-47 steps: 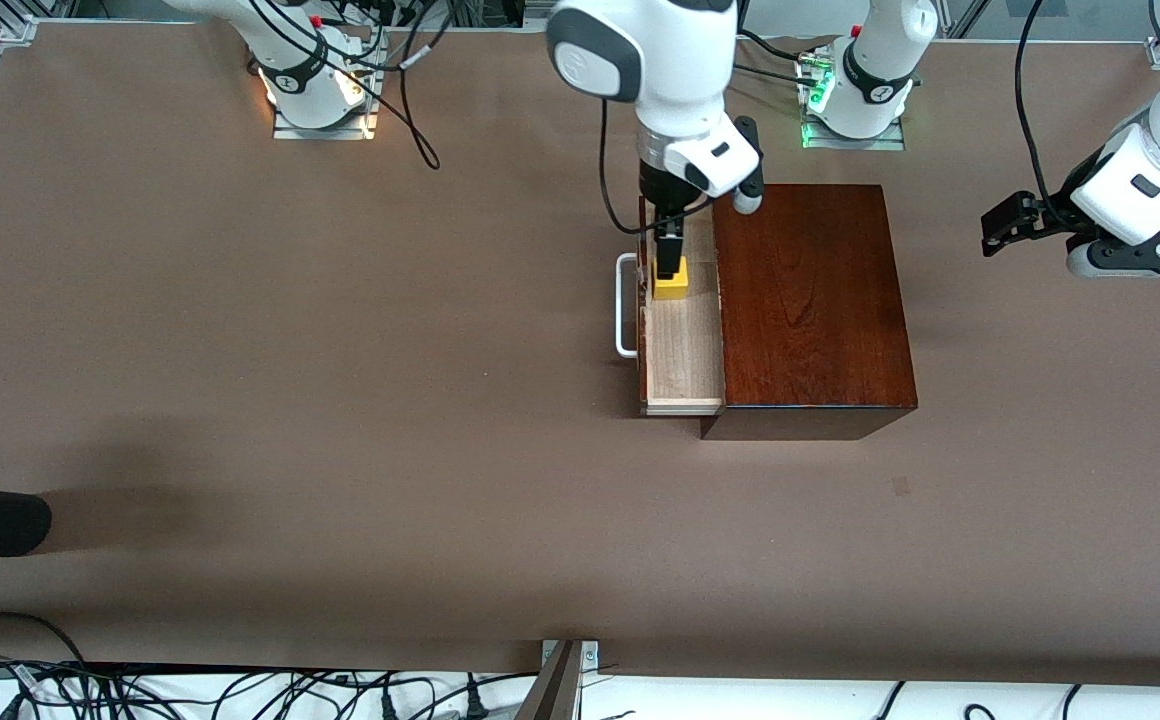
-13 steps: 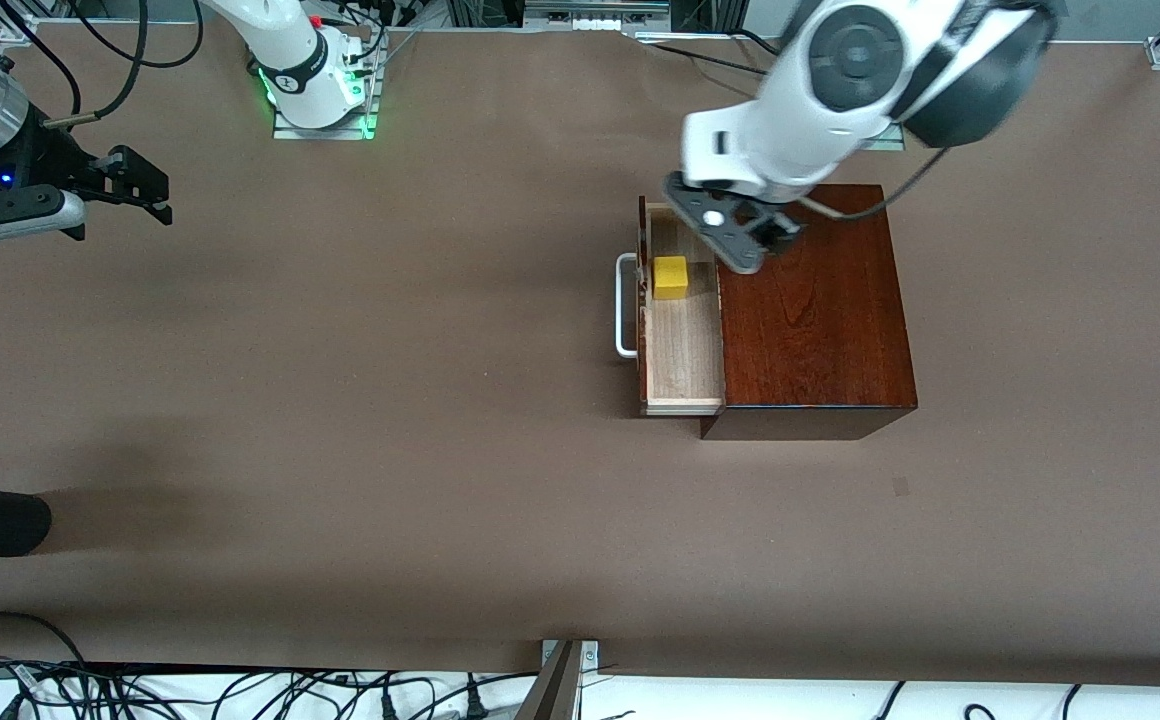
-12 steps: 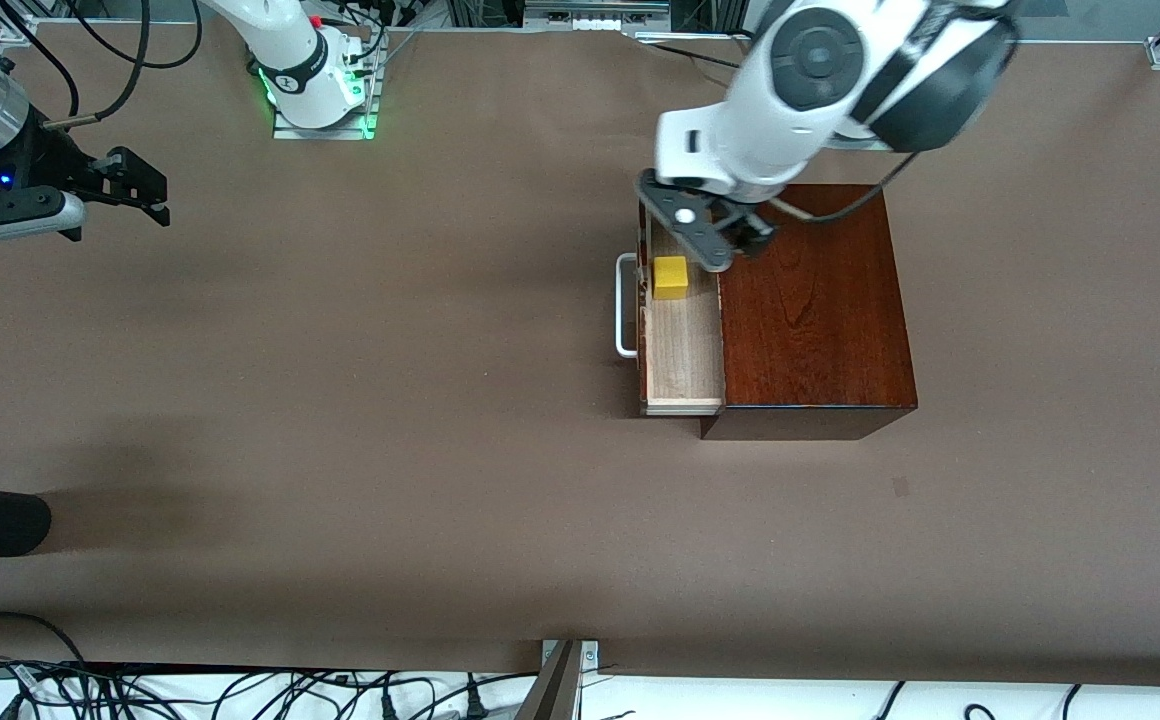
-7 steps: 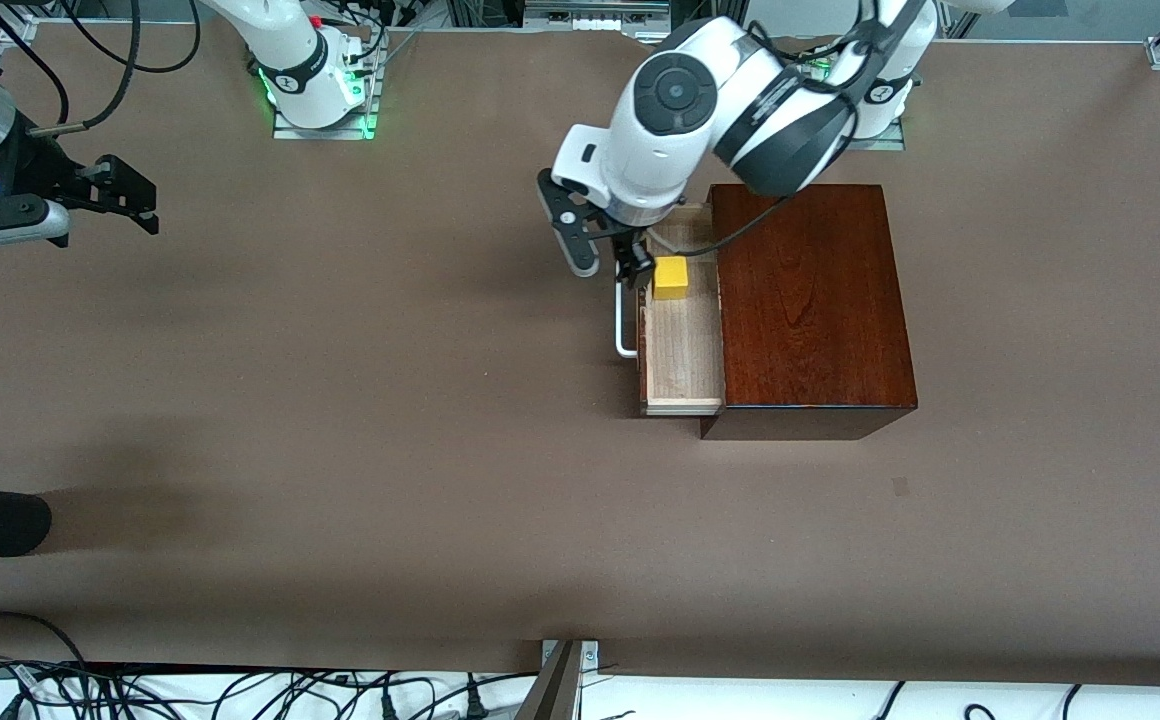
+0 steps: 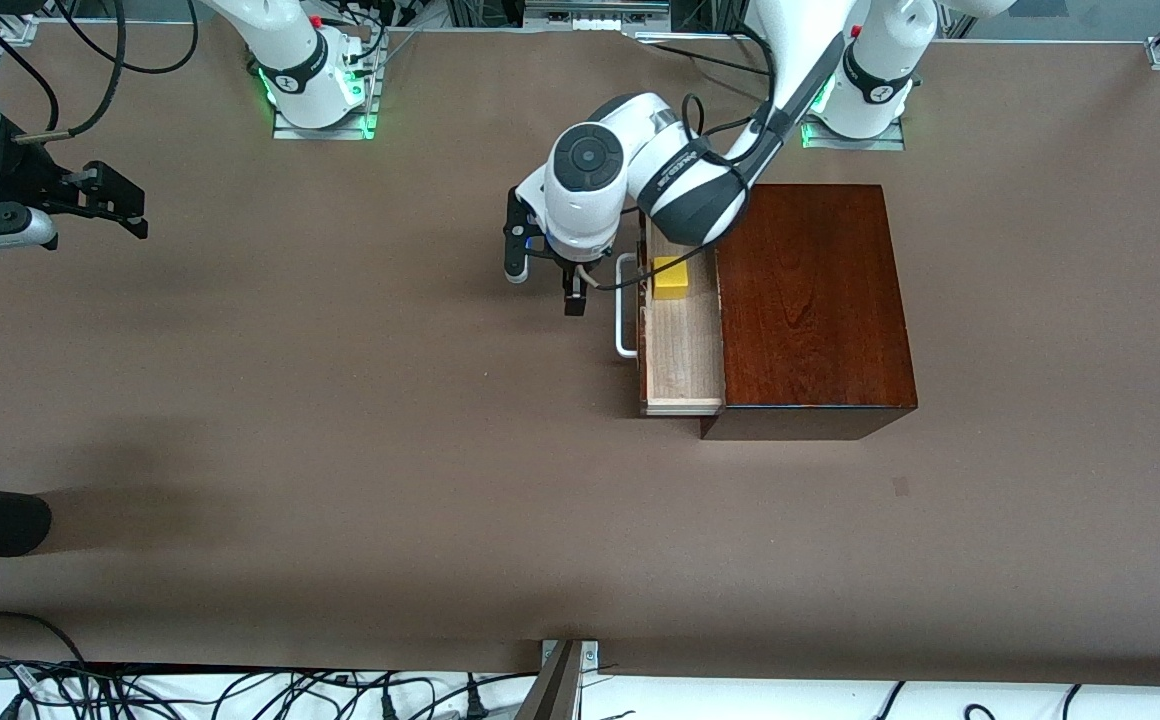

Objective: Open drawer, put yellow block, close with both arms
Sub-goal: 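Push the drawer front shut with the left gripper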

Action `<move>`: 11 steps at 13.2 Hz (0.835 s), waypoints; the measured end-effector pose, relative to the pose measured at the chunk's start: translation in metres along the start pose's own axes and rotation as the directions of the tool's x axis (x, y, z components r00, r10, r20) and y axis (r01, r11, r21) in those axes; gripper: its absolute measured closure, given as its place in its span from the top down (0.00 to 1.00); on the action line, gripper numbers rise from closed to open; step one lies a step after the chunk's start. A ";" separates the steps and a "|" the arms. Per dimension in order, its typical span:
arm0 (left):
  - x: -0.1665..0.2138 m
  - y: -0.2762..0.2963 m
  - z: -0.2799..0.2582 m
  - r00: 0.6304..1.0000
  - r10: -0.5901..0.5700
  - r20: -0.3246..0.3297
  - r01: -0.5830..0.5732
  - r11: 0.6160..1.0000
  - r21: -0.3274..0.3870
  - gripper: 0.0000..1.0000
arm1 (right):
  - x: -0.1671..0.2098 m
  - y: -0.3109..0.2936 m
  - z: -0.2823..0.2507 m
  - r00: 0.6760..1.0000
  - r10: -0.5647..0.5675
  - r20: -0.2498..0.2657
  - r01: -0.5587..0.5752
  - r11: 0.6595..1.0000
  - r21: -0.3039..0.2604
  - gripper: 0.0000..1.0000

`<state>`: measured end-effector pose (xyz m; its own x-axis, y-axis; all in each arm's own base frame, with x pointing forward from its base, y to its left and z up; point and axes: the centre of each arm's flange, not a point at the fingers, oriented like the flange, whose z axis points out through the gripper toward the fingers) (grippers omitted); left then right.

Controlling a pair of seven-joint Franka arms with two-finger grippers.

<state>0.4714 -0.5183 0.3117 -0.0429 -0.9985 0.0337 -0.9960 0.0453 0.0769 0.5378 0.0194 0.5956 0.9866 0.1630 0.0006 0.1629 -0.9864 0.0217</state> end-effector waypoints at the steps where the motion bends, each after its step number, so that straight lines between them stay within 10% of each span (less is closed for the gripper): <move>1: 0.000 -0.001 0.006 0.999 0.028 0.032 -0.029 0.999 0.022 1.00 | 0.000 0.003 0.000 1.000 0.013 -0.002 -0.013 1.000 0.024 1.00; 11: -0.020 -0.005 0.017 0.966 0.089 0.243 -0.095 0.995 0.009 1.00 | -0.002 0.012 0.001 0.999 0.035 -0.004 -0.034 0.998 0.049 1.00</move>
<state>0.4755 -0.4990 0.2936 -0.1495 -0.9678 -0.2026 -0.9882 0.1393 0.0641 0.5382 0.0073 0.5953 0.9916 0.1289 0.0052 0.1290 -0.9913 -0.0274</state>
